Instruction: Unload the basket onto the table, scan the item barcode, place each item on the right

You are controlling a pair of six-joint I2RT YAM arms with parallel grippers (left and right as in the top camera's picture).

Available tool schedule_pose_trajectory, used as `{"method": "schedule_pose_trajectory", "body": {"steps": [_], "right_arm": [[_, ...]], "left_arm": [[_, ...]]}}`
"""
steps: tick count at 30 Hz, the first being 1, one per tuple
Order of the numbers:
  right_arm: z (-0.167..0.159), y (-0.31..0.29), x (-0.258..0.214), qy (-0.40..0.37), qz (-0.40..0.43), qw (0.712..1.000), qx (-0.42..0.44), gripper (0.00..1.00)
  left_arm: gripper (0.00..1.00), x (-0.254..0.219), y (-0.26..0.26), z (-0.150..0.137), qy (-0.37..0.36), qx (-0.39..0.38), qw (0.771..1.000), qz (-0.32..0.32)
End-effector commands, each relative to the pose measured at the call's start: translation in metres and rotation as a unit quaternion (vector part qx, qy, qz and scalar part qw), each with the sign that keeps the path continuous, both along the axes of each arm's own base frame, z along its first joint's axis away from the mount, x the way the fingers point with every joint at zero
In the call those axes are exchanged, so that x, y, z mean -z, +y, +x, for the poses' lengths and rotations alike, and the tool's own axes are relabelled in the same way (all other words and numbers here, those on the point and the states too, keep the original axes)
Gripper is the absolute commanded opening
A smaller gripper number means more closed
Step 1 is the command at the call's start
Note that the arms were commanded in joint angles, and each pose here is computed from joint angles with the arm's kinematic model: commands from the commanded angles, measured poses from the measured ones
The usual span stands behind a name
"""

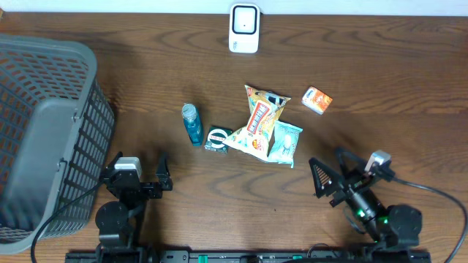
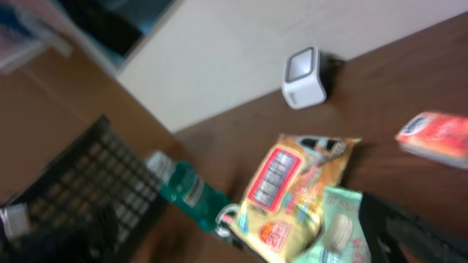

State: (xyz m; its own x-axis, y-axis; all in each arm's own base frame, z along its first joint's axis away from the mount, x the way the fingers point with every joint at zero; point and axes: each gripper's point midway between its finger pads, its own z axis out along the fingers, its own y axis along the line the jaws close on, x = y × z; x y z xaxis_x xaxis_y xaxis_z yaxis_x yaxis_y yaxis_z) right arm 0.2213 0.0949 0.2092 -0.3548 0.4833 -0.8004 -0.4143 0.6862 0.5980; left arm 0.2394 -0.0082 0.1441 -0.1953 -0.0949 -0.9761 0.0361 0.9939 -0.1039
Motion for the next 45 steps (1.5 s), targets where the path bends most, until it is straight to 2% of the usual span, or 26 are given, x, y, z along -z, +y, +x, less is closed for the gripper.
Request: {"method": "schedule_pose_trajectory", "body": {"steps": [1, 6, 8, 11, 13, 16, 19, 22, 23, 24, 25, 27, 28, 33, 40, 45], "right_arm": [[0.011, -0.003, -0.026, -0.011, -0.066, 0.998, 0.020, 0.99], [0.041, 0.009, -0.018, 0.095, -0.112, 0.989, 0.026, 0.99], [0.057, 0.018, -0.004, 0.159, -0.157, 0.974, 0.040, 0.99], [0.069, 0.019, 0.020, 0.243, -0.226, 0.939, 0.086, 0.99], [0.073, 0.018, 0.039, 0.301, -0.284, 0.902, 0.120, 0.99], [0.078, 0.042, 0.061, 0.345, -0.344, 0.868, 0.092, 0.99], [0.084, 0.074, 0.083, 0.364, -0.355, 0.860, 0.049, 0.99], [0.092, 0.085, 0.108, 0.368, -0.378, 0.849, 0.042, 0.97], [0.097, 0.084, 0.116, 0.365, -0.391, 0.844, 0.048, 0.81], [0.101, 0.082, 0.125, 0.369, -0.396, 0.839, 0.062, 0.72], [0.105, 0.079, 0.132, 0.374, -0.397, 0.834, 0.078, 0.70], [0.110, 0.074, 0.149, 0.390, -0.396, 0.824, 0.106, 0.80], [0.111, 0.074, 0.156, 0.394, -0.401, 0.820, 0.108, 0.80], [0.112, 0.073, 0.182, 0.411, -0.421, 0.801, 0.108, 0.79], [0.117, 0.051, 0.195, 0.402, -0.471, 0.770, 0.154, 0.78], [0.112, 0.047, 0.211, 0.415, -0.488, 0.753, 0.150, 0.73]], "left_arm": [[1.00, 0.015, -0.001, -0.001, 0.022, 0.005, 1.000, 0.005], [1.00, 0.015, -0.001, -0.001, 0.022, 0.005, 1.000, 0.005], [1.00, 0.015, -0.001, -0.001, 0.022, 0.005, 1.000, 0.005], [1.00, 0.015, -0.001, -0.001, 0.022, 0.005, 1.000, 0.005], [1.00, 0.015, -0.001, -0.001, 0.022, 0.005, 1.000, 0.005], [1.00, 0.015, -0.001, -0.001, 0.022, 0.005, 1.000, 0.005], [1.00, 0.015, -0.001, -0.001, 0.022, 0.005, 1.000, 0.005], [1.00, 0.015, -0.001, -0.001, 0.022, 0.005, 1.000, 0.005], [1.00, 0.015, -0.001, -0.001, 0.022, 0.005, 1.000, 0.005], [1.00, 0.015, -0.001, -0.001, 0.022, 0.005, 1.000, 0.005], [1.00, 0.015, -0.001, -0.001, 0.022, 0.005, 1.000, 0.005], [1.00, 0.015, -0.001, -0.001, 0.022, 0.005, 1.000, 0.005], [1.00, 0.015, -0.001, -0.001, 0.022, 0.005, 1.000, 0.005], [1.00, 0.015, -0.001, -0.001, 0.022, 0.005, 1.000, 0.005], [1.00, 0.015, -0.001, -0.001, 0.022, 0.005, 1.000, 0.005], [1.00, 0.015, -0.001, -0.001, 0.022, 0.005, 1.000, 0.005]]}}
